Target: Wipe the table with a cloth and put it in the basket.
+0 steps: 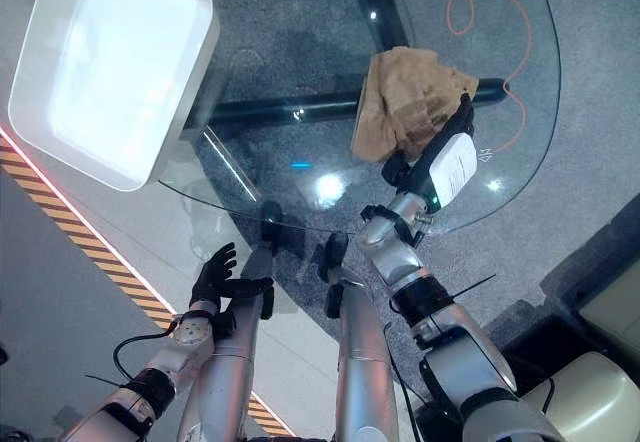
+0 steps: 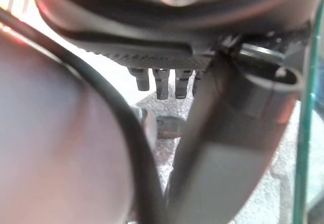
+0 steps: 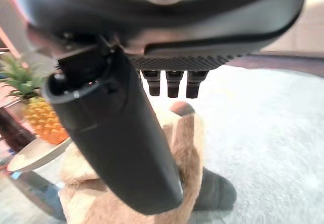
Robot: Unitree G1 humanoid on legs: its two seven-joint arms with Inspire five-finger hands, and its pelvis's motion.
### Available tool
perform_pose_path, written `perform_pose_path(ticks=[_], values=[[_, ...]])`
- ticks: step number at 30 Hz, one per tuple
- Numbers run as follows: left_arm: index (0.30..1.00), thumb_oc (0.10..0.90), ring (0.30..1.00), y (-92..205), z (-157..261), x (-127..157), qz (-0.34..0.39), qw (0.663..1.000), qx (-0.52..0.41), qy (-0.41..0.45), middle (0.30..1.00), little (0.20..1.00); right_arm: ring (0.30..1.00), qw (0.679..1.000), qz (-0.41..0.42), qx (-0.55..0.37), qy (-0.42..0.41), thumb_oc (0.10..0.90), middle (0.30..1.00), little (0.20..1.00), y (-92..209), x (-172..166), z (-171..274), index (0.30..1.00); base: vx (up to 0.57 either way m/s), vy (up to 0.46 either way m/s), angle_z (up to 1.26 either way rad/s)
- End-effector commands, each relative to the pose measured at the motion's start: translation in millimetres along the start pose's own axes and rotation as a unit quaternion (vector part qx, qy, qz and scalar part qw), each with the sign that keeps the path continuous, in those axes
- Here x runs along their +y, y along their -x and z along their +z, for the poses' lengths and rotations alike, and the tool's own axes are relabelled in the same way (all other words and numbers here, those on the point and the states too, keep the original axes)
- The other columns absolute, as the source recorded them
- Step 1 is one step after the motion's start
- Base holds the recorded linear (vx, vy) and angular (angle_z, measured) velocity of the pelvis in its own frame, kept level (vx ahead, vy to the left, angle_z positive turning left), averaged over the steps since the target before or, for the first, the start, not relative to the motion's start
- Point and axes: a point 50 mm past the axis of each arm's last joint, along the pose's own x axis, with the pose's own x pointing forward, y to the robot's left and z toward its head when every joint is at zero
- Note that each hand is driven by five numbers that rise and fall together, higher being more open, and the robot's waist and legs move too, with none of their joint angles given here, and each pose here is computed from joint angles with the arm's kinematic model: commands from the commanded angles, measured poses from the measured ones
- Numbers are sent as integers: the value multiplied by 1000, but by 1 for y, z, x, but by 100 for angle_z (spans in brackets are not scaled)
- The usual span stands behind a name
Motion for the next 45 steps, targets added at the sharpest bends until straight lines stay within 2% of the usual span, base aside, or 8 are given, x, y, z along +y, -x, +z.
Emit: perform_pose_path(ticks=[1,8,9,10,25,26,27,45], values=[[900,800,900,11,-19,-12,-21,999,29,0,900,900,900,996,-60,-33,-53,800,900,900,-28,-17,31,900,0,0,0],[900,800,900,11,-19,-13,-26,999,28,-3,900,900,900,996,-71,-26,-52,800,900,900,-40,-19,39,900,3,7,1],[900,800,900,13,-19,-15,-36,999,27,-6,900,900,900,996,-74,-4,-55,800,900,900,-57,-21,45,900,9,39,-2],[900,800,900,13,-18,-16,-38,999,26,-6,900,900,900,996,-73,-6,-55,800,900,900,-58,-20,46,900,11,45,0],[900,800,900,19,-21,-21,-61,998,25,-11,900,900,900,992,119,4,-35,800,900,900,-53,8,59,900,13,-2,2],[900,800,900,19,-21,-20,-61,998,25,-12,900,900,573,989,142,0,-26,418,573,518,-51,12,59,573,-6,-6,-6],[900,800,900,19,-21,-20,-62,998,25,-13,900,900,300,987,158,-5,-22,100,300,200,-49,14,61,300,0,0,0],[900,800,900,20,-22,-14,-62,998,25,-15,900,900,300,985,171,-30,-17,100,300,200,-49,15,71,300,-3,3,2]])
